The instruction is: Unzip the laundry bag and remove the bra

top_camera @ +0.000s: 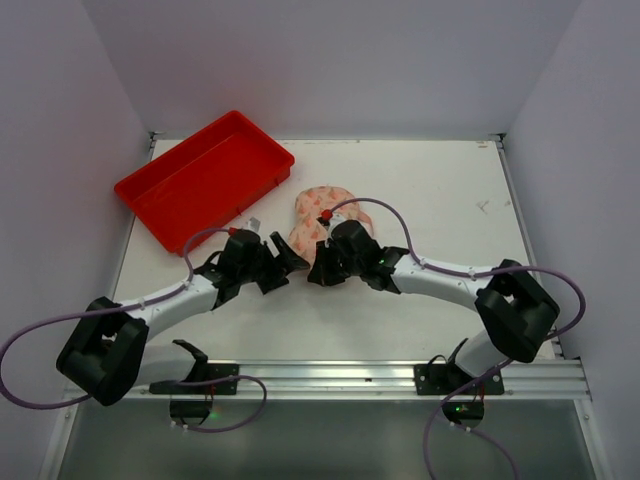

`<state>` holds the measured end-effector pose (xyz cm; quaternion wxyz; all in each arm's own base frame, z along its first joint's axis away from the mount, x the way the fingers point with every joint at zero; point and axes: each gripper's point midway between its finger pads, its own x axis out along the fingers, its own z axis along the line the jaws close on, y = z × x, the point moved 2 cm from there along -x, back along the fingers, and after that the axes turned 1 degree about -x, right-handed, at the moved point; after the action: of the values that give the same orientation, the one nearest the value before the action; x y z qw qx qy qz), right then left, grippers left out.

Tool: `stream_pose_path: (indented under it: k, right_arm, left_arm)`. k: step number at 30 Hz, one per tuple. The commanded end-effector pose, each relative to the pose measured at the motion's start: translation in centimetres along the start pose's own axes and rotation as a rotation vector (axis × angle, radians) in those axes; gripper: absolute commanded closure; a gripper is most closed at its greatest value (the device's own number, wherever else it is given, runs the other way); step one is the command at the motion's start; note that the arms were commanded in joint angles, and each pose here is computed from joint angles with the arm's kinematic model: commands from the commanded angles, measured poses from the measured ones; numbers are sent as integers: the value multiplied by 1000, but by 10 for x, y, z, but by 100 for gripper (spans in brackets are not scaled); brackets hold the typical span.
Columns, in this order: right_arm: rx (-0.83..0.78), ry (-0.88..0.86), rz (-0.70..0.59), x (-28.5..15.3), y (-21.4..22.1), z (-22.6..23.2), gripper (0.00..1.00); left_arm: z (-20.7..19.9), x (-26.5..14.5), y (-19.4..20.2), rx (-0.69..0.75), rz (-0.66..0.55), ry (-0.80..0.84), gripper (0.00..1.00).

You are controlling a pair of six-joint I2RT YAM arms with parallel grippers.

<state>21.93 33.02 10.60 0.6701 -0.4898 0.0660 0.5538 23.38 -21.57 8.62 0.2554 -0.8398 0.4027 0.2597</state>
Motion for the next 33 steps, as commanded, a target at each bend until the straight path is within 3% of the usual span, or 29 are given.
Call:
stream_pose_path:
  k: [1,3,6,8,9,12,19,26,29,33]
  right_arm:
    - [-8,-66,-72,-1,-22,20,100]
    - [-8,-61,-72,-2,-21,19,100]
    - [-7,-46,-70,-5,-17,15,100]
    - [-4,-36,-66,-7,-14,12,100]
    - [-2,-33,-65,-10,-13,11,100]
    - [-10,16,-55,-16,-8,1,100]
    - [34,109,-84,-50,-2,-40,100]
    - [-4,135,-58,-73,13,-48,100]
    - [-6,38,-36,-65,13,-31,100]
    - [43,-58,-34,-37,-1,-10,100]
  left_arm:
    - [-35,4,-18,-29,-82,148,17]
    - [-38,5,-22,-36,-106,158,24]
    - [-41,7,-28,-45,-137,170,45]
    - [-42,9,-30,-43,-143,176,66]
    - [-44,10,-29,-35,-137,178,81]
    - [-43,11,-33,1,-145,171,100]
    - [-17,20,-55,222,-121,0,100]
    - [-10,27,-84,452,-63,-71,100]
    - [-24,26,-100,470,-66,-55,78]
    - [-35,8,-107,356,-116,-50,3]
